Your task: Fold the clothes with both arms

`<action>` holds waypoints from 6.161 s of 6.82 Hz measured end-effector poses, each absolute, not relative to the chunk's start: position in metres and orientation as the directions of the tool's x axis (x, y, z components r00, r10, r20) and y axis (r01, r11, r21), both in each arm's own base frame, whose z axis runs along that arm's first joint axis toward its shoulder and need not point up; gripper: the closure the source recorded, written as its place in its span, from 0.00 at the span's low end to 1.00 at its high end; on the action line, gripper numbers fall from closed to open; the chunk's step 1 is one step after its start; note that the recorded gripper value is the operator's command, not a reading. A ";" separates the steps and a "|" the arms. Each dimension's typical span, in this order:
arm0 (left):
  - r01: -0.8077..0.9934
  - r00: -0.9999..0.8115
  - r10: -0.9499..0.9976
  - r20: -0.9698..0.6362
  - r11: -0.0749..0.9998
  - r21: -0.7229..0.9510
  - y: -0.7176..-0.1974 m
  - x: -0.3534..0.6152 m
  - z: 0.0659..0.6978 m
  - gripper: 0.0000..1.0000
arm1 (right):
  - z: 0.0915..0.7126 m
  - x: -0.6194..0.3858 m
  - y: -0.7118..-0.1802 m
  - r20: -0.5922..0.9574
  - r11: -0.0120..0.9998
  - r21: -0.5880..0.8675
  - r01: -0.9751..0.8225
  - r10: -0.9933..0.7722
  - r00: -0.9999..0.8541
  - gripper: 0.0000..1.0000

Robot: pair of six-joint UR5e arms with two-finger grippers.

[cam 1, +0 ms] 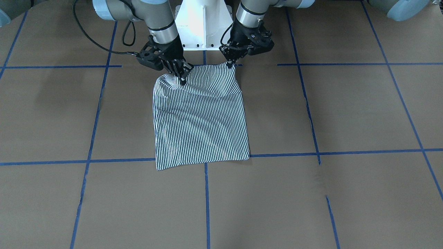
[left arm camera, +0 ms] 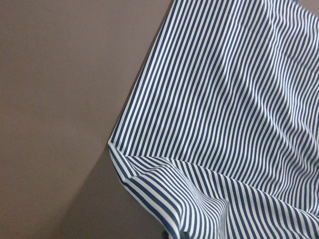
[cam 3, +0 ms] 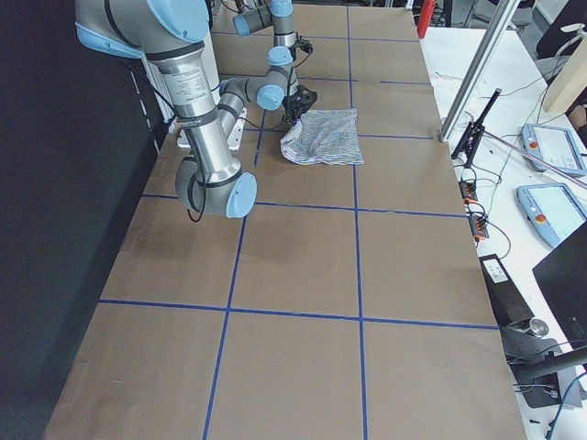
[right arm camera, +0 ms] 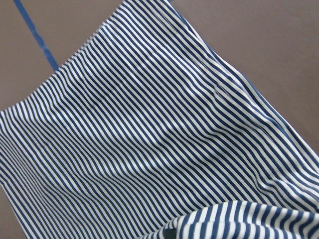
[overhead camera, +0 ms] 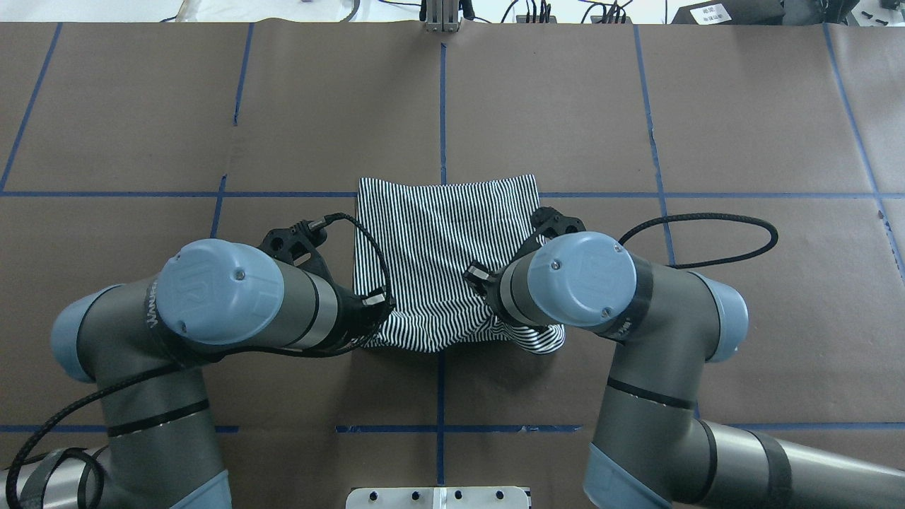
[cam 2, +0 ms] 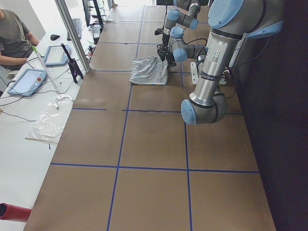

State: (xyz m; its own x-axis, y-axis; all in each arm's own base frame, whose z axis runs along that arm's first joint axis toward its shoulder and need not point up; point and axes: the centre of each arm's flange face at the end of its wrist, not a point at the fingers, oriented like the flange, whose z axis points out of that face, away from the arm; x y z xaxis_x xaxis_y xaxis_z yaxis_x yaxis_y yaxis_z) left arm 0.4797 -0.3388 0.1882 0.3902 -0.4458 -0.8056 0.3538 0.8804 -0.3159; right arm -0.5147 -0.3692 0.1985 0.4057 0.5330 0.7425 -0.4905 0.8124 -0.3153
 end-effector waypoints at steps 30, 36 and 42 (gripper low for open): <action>0.439 0.432 -0.250 -0.866 0.898 -0.040 -0.644 0.316 0.313 0.00 | 0.313 -0.453 -0.696 0.355 0.959 0.275 0.066 -0.166 0.920 0.00; 0.011 0.805 0.255 -0.536 0.897 0.443 -0.640 0.018 0.490 0.00 | 0.497 -0.067 -0.592 0.597 0.956 0.254 0.147 -0.275 0.754 0.00; -0.238 0.733 0.475 -0.487 0.850 0.471 -0.583 -0.090 0.638 0.00 | 0.635 0.046 -0.448 0.706 0.985 0.119 0.124 -0.171 0.687 0.00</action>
State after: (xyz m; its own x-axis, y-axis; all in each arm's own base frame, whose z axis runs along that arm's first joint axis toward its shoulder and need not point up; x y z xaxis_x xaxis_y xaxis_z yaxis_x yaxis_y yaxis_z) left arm -0.0896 -0.5835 0.6382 0.7329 0.4748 -0.4873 -0.2376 0.8497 0.4706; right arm 0.0462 -0.4478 0.6347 0.6871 -0.1715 0.7061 0.1238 0.9852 0.1188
